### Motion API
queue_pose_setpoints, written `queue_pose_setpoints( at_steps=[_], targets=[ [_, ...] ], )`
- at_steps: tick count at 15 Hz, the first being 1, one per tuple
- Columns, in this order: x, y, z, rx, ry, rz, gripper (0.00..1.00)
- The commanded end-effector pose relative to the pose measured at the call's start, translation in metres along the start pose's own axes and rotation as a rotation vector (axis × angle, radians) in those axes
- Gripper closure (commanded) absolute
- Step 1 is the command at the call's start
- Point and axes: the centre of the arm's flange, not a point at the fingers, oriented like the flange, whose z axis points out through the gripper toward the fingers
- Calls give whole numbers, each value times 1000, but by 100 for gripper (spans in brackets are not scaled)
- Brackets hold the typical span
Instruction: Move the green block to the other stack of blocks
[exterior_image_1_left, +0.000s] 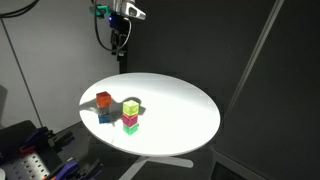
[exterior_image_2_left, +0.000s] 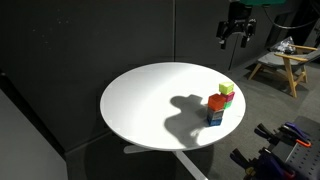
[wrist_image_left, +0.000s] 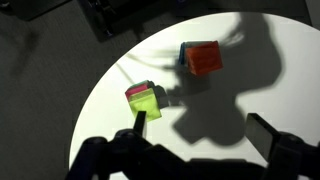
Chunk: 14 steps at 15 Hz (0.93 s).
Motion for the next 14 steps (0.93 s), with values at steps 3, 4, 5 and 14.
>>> queue_pose_setpoints(
  at_steps=[3,4,5,14],
  targets=[
    [9,15,15,-23,54,-76,0],
    [10,18,18,-21,62,-82,0],
    [11,21,21,-16,65,-86,0],
    [28,47,57,10,91,-98,0]
  ],
)
